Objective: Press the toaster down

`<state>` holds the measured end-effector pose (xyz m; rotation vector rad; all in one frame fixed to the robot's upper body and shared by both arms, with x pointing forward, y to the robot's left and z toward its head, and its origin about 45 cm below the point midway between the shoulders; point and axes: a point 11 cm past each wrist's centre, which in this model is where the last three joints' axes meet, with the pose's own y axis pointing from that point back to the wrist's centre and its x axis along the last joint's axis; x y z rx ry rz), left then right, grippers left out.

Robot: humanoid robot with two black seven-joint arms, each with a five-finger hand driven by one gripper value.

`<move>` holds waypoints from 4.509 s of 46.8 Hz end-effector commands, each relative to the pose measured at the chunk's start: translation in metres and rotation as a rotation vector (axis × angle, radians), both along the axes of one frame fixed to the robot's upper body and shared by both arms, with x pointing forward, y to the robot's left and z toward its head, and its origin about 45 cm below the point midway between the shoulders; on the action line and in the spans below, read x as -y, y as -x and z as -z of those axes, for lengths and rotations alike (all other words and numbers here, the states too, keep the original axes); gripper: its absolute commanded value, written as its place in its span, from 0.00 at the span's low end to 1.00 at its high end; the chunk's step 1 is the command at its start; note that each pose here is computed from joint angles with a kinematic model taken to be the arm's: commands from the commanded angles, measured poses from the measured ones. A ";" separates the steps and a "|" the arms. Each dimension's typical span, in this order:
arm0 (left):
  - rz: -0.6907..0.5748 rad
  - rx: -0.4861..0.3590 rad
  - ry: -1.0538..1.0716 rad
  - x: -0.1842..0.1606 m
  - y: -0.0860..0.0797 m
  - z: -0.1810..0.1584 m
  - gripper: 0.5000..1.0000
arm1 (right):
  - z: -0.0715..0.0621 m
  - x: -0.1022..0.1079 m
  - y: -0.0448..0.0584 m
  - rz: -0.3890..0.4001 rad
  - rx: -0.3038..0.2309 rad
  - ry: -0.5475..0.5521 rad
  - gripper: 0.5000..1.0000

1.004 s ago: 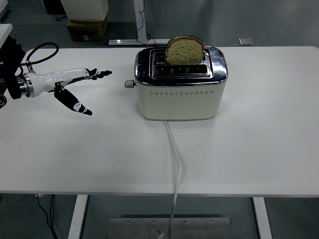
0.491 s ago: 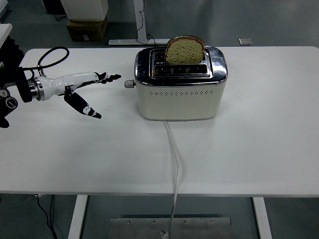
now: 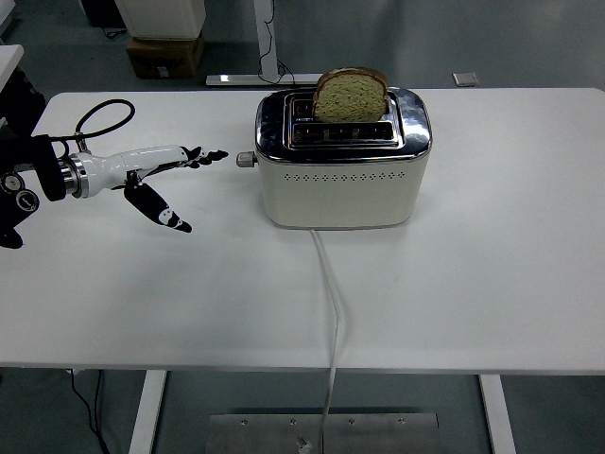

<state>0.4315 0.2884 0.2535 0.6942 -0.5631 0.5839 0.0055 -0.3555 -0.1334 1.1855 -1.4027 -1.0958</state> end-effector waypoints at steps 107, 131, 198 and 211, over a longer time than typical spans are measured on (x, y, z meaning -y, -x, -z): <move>0.004 -0.049 0.046 0.026 0.002 0.032 1.00 | 0.000 0.000 -0.001 -0.001 0.001 0.001 1.00; -0.010 -0.082 0.058 0.031 0.004 0.049 1.00 | 0.000 0.000 -0.001 -0.001 0.001 -0.002 1.00; -0.069 -0.114 0.094 0.012 0.010 0.058 1.00 | 0.000 0.000 -0.001 0.001 0.001 0.001 1.00; -0.076 -0.120 0.093 0.008 0.012 0.061 1.00 | 0.000 0.000 0.000 0.001 0.000 0.000 1.00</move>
